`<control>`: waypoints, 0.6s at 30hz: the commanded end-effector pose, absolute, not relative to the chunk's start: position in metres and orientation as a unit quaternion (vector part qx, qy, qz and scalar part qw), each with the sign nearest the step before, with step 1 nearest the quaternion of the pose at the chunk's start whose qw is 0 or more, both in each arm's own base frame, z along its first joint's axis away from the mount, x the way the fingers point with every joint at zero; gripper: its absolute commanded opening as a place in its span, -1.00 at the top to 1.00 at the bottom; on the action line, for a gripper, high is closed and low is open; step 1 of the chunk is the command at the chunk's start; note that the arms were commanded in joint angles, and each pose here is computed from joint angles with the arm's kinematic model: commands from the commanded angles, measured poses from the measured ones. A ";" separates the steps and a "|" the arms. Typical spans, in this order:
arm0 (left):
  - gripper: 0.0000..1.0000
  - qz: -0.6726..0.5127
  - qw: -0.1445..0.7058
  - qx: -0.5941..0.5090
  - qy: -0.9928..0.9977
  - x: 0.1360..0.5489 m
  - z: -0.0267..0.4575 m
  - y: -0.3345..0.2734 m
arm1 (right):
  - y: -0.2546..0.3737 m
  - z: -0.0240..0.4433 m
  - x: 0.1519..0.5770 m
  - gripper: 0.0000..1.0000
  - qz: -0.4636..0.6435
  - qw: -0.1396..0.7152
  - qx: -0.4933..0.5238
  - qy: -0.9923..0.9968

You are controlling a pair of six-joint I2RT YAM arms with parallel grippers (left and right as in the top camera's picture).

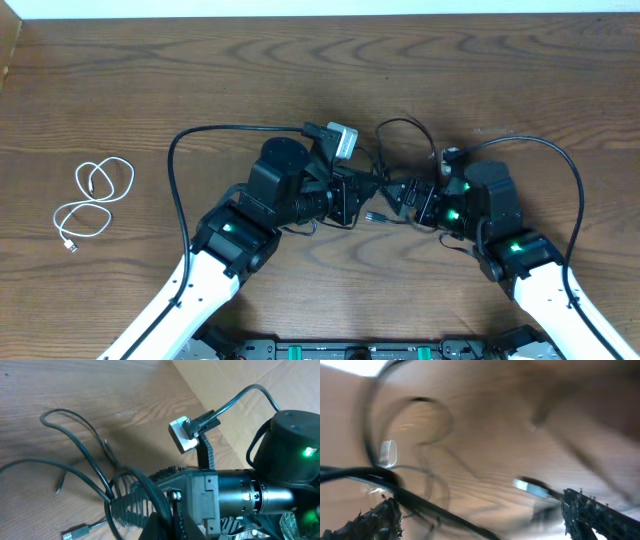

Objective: Untangle cables

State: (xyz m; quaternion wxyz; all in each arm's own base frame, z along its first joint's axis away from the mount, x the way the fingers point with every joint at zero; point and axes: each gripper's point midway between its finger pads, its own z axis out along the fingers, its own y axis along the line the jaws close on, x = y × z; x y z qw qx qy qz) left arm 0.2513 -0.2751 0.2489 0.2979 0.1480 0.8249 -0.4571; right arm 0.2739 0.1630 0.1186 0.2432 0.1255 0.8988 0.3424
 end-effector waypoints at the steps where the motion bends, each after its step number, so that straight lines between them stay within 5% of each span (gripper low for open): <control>1: 0.85 -0.500 0.337 0.176 0.778 0.242 0.296 -0.274 | 0.092 0.069 0.279 -0.95 0.153 0.263 0.246 0.920; 10: 0.85 -0.507 0.420 0.191 0.728 0.226 0.350 -0.247 | 0.045 0.043 0.267 -0.98 0.061 0.231 0.317 0.918; 18: 0.85 -0.461 0.377 0.217 0.774 0.228 0.304 -0.247 | 0.090 0.070 0.271 -0.98 0.198 0.226 0.194 0.934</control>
